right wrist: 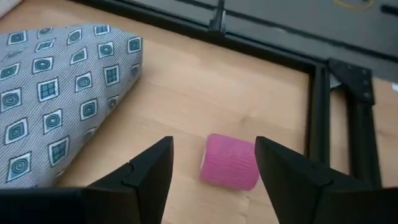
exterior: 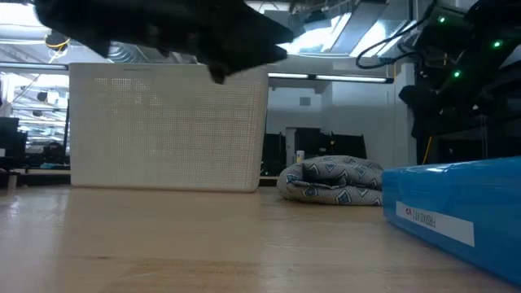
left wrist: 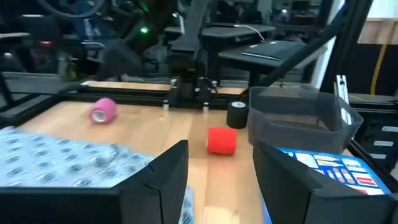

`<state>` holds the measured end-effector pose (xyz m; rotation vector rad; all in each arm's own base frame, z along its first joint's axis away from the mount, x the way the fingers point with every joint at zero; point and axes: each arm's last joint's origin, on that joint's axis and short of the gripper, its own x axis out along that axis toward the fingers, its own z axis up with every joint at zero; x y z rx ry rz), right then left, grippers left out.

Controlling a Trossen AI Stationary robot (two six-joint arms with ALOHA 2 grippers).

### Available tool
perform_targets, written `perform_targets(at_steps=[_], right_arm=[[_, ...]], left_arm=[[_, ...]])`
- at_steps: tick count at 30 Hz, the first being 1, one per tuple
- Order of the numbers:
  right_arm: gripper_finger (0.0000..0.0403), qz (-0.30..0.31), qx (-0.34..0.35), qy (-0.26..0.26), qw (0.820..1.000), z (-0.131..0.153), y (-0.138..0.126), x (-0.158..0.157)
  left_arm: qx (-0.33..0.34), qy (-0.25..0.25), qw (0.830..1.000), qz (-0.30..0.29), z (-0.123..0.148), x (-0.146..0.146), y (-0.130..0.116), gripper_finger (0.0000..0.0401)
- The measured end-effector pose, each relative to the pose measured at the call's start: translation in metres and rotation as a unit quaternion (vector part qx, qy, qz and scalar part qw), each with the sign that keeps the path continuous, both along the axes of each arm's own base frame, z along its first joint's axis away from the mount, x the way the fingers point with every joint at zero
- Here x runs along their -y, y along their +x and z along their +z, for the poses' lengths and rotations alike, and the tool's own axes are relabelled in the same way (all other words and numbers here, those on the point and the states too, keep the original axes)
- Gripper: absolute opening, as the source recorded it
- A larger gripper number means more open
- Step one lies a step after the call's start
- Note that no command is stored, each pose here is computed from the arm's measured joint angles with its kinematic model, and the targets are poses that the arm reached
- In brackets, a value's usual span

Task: Pick & place medical supplies in basket/bin
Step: Put the pink bandage into the black bin

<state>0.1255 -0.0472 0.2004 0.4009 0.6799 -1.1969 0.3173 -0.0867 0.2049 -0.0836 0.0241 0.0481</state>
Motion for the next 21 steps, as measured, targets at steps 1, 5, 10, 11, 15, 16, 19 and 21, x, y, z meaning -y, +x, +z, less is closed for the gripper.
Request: perform_targets(at_steps=[1, 5, 10, 11, 15, 16, 19, 21], right_arm=[[0.0234, -0.002, 0.003, 0.009, 1.000, -0.002, 0.000, 0.002], [0.0246, -0.014, 0.012, 0.036, 0.999, -0.008, -0.003, 0.012], [0.0258, -0.034, 0.023, 0.056, 0.998, -0.012, -0.007, 0.024], [0.0261, -0.037, 0.026, 0.059, 0.997, -0.013, -0.008, 0.027], [0.0273, -0.030, 0.033, 0.076, 0.996, -0.018, -0.009, 0.035], [0.0275, -0.024, 0.032, 0.081, 0.996, -0.019, -0.008, 0.036], [0.0283, -0.002, 0.021, 0.093, 0.995, -0.025, -0.005, 0.041], [0.0288, -0.005, 0.007, 0.100, 0.995, -0.029, -0.004, 0.044]], left_arm=[[0.003, -0.001, 1.000, 0.001, 0.001, 0.002, -0.006, 0.0174], [0.009, 0.002, 1.000, 0.006, 0.003, 0.010, -0.025, 0.0171], [0.025, -0.001, 1.000, -0.003, 0.013, 0.015, -0.035, 0.0171], [0.028, -0.001, 1.000, -0.006, 0.014, 0.016, -0.035, 0.0171], [0.029, 0.000, 0.999, -0.016, 0.015, 0.021, -0.037, 0.0171], [0.027, -0.001, 0.999, -0.018, 0.015, 0.022, -0.038, 0.0171], [0.025, -0.004, 0.999, -0.022, 0.014, 0.025, -0.039, 0.0171], [0.024, -0.004, 0.999, -0.024, 0.014, 0.026, -0.040, 0.0171]])
